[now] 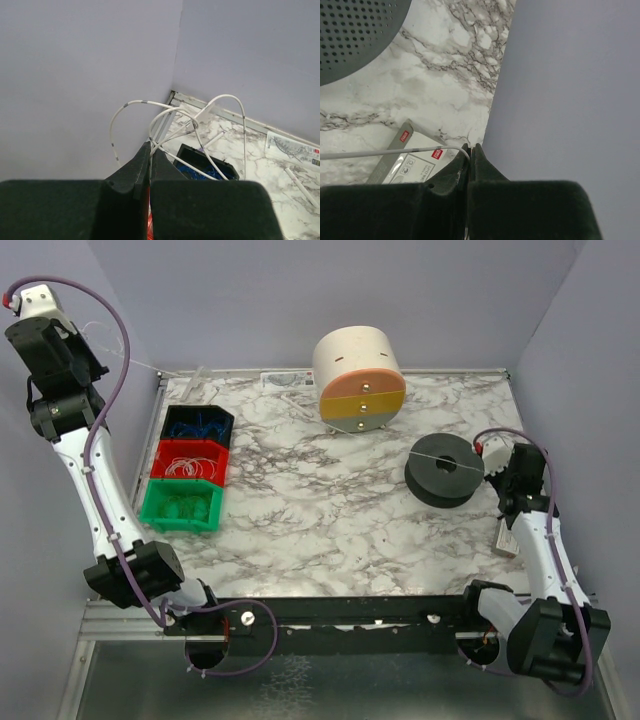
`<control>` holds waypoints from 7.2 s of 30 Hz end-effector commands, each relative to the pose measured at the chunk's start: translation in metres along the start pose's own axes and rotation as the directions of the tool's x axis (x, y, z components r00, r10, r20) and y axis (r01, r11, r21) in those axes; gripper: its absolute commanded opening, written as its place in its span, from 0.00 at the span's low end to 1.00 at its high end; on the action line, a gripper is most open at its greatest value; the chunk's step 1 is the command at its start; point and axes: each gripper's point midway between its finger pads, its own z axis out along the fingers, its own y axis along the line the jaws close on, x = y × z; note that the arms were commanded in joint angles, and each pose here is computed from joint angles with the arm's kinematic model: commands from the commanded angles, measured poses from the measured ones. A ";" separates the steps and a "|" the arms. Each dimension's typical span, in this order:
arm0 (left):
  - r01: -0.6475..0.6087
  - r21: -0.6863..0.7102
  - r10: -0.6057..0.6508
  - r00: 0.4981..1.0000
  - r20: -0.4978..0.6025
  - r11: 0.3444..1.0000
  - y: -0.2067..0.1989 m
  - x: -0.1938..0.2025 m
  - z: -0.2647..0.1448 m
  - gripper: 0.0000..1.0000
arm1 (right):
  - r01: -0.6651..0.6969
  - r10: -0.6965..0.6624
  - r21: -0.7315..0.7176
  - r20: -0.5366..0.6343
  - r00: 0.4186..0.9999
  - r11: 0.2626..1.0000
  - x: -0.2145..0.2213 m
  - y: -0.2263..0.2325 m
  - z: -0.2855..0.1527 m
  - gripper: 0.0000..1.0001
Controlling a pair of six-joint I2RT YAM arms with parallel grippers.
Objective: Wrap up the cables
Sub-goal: Adjust the cable at the center of the board.
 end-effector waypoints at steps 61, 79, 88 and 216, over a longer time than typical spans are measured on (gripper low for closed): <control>0.560 0.641 -0.373 0.828 -0.418 0.526 -0.304 0.050 -0.115 0.00 | 0.276 0.564 -0.900 0.429 0.706 0.339 -0.405 0.277 -0.214 1.00; 0.608 0.613 -0.405 0.794 -0.453 0.505 -0.300 0.056 -0.108 0.00 | 0.081 0.547 -0.943 0.255 0.797 0.322 -0.435 0.343 -0.189 1.00; 0.617 0.621 -0.407 0.787 -0.464 0.484 -0.302 0.055 -0.110 0.00 | -0.040 0.519 -0.864 0.264 0.813 0.502 -0.443 0.359 -0.157 0.89; 0.128 0.984 0.238 0.959 -0.155 0.127 -0.359 0.174 -0.220 0.95 | 0.171 0.588 -0.708 0.677 0.442 0.686 -0.378 0.093 -0.236 0.01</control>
